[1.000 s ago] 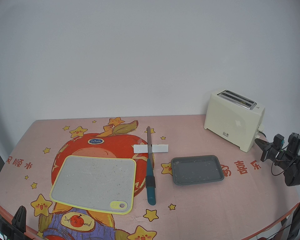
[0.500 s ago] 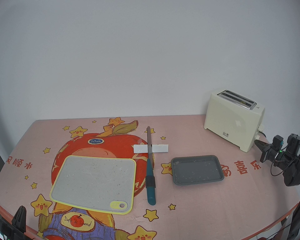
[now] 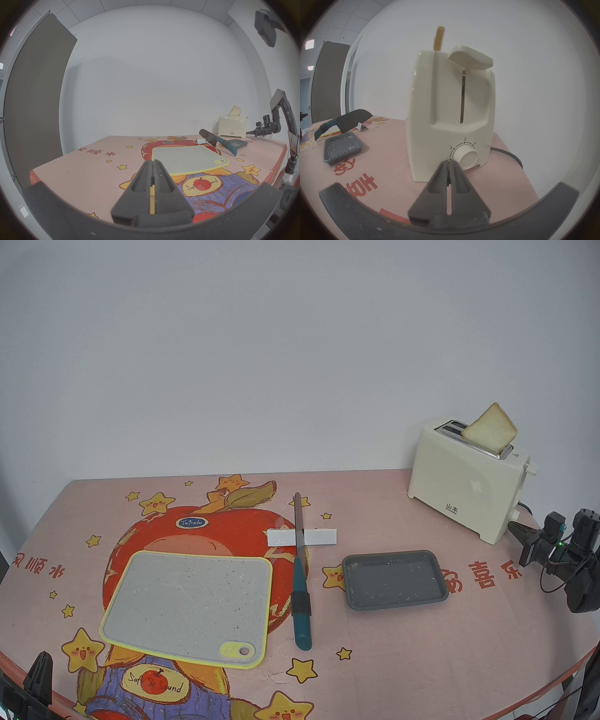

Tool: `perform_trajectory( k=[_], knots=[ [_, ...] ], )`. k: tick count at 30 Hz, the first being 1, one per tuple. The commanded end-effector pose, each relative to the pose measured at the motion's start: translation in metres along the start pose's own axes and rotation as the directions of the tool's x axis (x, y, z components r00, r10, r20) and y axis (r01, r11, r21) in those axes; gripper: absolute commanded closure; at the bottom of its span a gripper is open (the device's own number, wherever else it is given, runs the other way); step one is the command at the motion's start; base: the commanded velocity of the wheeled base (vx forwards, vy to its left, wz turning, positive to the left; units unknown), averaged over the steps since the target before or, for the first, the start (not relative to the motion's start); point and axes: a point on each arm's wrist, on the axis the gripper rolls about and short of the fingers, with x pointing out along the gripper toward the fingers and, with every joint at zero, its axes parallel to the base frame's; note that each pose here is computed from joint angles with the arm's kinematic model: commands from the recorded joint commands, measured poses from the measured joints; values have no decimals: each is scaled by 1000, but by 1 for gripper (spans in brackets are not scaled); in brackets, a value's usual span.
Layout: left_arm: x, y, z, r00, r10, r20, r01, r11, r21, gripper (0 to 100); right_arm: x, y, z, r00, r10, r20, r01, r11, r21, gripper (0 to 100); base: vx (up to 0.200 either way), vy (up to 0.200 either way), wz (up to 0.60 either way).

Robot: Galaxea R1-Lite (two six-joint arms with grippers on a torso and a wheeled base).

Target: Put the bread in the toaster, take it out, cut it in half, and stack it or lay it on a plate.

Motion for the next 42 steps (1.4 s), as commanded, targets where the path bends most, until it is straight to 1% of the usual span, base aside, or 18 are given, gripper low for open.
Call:
perform_trajectory(
  k=[1, 18, 19, 20, 21, 24, 25, 30, 32, 33, 39, 42],
  knots=[
    [1, 0, -5, 1000, 0, -10, 0, 1000, 0, 100, -1, 1, 0, 1000, 1, -1, -1, 1000, -1, 100, 0, 0, 0],
    [1, 0, -5, 1000, 0, -10, 0, 1000, 0, 100, -3, 3, 1, 1000, 4, 1, -4, 1000, -5, 100, 0, 0, 0],
    [1, 0, -5, 1000, 0, -10, 0, 1000, 0, 100, -5, 4, 6, 1000, 3, 17, -2, 1000, -16, 100, 0, 0, 0],
    [1, 0, -5, 1000, 0, -10, 0, 1000, 0, 100, -5, 4, 6, 1000, 3, 17, -2, 1000, -16, 100, 0, 0, 0],
    [1, 0, -5, 1000, 0, -10, 0, 1000, 0, 100, -12, 8, 16, 999, 1, 48, 1, 999, -35, 100, 0, 0, 0],
    [1, 0, -5, 1000, 0, -10, 0, 1000, 0, 100, -19, 12, 23, 998, 1, 65, 2, 999, -46, 100, 0, 0, 0],
    [1, 0, -5, 1000, 0, -10, 0, 1000, 0, 100, -25, 16, 30, 997, 2, 83, 3, 998, -58, 100, 0, 0, 0],
    [1, 0, -5, 1000, 0, -10, 0, 1000, 0, 100, -39, 25, 49, 990, 9, 141, 4, 996, -93, 100, 0, 0, 0],
    [1, 0, -5, 1000, 0, -10, 0, 1000, 0, 100, -43, 28, 52, 989, 12, 149, 3, 995, -97, 100, 0, 0, 0],
    [1, 0, -5, 1000, 0, -10, 0, 1000, 0, 100, -48, 30, 57, 987, 12, 161, 5, 994, -106, 100, 0, 0, 0],
    [1, 0, -5, 1000, 0, -10, 0, 1000, 0, 100, -64, 38, 72, 984, 14, 177, 6, 993, -116, 100, 0, 0, 0],
    [1, 0, -5, 1000, 0, -10, 0, 1000, 0, 100, -74, 44, 81, 981, 21, 193, 4, 992, -127, 100, 0, 0, 0]
  ],
)
